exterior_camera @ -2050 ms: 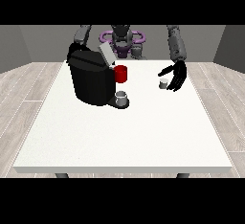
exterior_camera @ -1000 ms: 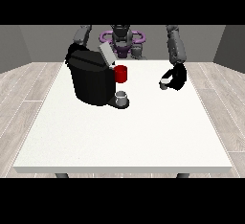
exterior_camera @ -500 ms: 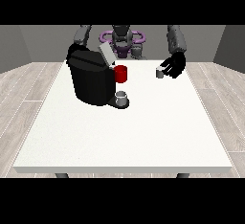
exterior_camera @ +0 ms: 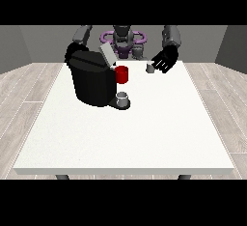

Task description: Insert the coffee pod into the coffee machine and close the lid

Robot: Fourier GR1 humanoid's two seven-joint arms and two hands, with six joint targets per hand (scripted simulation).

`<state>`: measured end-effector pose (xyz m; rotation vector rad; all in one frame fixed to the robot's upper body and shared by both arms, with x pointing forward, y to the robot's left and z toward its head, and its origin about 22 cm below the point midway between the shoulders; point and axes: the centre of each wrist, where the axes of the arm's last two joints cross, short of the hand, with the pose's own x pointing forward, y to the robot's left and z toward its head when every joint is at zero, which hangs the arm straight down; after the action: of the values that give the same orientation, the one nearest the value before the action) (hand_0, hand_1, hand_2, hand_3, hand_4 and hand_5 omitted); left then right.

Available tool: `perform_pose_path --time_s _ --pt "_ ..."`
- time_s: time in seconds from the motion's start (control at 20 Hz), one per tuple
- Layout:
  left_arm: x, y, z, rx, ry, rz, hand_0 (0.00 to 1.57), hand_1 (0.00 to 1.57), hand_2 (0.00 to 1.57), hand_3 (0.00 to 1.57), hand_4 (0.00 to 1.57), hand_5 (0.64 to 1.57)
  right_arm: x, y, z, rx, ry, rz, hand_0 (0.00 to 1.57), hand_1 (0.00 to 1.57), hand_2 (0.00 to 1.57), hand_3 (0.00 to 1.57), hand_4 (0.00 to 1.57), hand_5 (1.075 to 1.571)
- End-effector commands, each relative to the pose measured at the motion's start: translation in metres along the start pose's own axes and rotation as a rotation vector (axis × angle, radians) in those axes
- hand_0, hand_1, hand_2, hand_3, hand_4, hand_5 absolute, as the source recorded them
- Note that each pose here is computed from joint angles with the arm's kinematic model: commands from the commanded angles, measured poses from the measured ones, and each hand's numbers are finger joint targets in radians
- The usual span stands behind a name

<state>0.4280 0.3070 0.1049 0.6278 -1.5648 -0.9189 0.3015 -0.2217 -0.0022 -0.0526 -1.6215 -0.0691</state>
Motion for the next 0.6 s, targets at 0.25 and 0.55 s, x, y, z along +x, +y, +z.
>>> perform_pose_path --time_s 0.25,0.55 --pt "0.043 0.066 -0.022 0.115 -0.029 -0.013 1.07 1.07 1.22 1.23 0.52 1.571 0.012 0.016 -0.002 0.039 -0.036 0.028 0.0 0.0 0.0 0.0 0.49 1.571" --pt "0.076 0.068 -0.037 0.126 -0.041 0.034 1.24 1.24 1.26 1.2 0.48 1.571 0.018 0.018 -0.01 0.021 -0.059 0.007 0.0 0.0 0.0 0.0 0.5 1.571"
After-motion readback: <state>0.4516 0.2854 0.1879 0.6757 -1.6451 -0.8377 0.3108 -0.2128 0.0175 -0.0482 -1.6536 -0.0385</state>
